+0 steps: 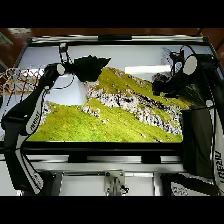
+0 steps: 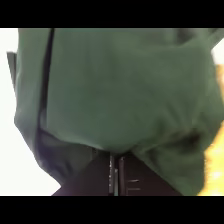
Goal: Fold the shirts.
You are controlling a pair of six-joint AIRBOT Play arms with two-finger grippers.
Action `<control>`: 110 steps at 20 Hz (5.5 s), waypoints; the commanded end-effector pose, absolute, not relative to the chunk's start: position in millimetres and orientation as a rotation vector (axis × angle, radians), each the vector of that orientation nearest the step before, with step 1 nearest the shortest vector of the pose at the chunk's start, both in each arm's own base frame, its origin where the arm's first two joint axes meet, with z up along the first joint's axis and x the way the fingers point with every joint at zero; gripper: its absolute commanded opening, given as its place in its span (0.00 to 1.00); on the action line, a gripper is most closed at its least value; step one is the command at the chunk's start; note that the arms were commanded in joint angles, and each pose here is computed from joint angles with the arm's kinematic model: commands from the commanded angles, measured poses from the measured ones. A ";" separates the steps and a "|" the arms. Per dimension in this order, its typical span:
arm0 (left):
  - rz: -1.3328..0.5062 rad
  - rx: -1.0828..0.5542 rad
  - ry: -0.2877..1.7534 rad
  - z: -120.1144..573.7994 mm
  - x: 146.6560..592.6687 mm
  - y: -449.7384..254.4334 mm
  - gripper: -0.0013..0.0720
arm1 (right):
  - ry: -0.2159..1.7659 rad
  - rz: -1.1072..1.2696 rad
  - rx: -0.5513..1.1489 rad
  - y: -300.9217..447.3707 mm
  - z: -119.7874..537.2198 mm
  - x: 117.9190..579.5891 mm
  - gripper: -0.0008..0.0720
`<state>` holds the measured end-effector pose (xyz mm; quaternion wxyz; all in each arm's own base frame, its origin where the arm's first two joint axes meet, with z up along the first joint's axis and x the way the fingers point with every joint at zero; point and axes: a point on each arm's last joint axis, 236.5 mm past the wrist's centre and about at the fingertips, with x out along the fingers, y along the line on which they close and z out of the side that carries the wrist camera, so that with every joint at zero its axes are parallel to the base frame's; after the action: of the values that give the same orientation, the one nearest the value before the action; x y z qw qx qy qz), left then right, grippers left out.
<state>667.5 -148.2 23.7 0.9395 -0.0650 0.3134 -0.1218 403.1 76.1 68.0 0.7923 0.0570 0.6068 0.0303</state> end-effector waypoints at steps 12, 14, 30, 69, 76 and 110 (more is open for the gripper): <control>-0.683 0.141 0.323 374.3 396.2 -249.9 0.06 | 0.715 0.050 0.108 47.0 309.4 372.3 0.82; -0.753 0.181 0.460 330.7 381.4 -275.3 0.06 | 0.728 0.020 0.093 37.3 312.6 355.8 0.82; -0.623 0.024 1.361 62.0 308.8 -195.4 0.94 | 1.611 0.199 0.065 59.6 41.9 247.6 0.95; -0.420 0.148 -0.345 597.9 248.6 -105.1 0.06 | -0.082 0.296 0.083 74.9 515.2 270.8 0.11; -0.254 0.231 -0.101 539.1 254.0 -64.5 0.06 | 0.151 0.290 0.036 74.0 461.3 262.9 0.11; -0.352 -0.094 1.022 98.1 498.1 -100.4 0.07 | 1.245 0.130 0.272 117.5 49.2 465.0 0.13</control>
<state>500.9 -100.9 84.4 0.8564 -0.0721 0.4892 -0.1486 464.5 123.3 36.8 0.7897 0.1377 0.5944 0.0644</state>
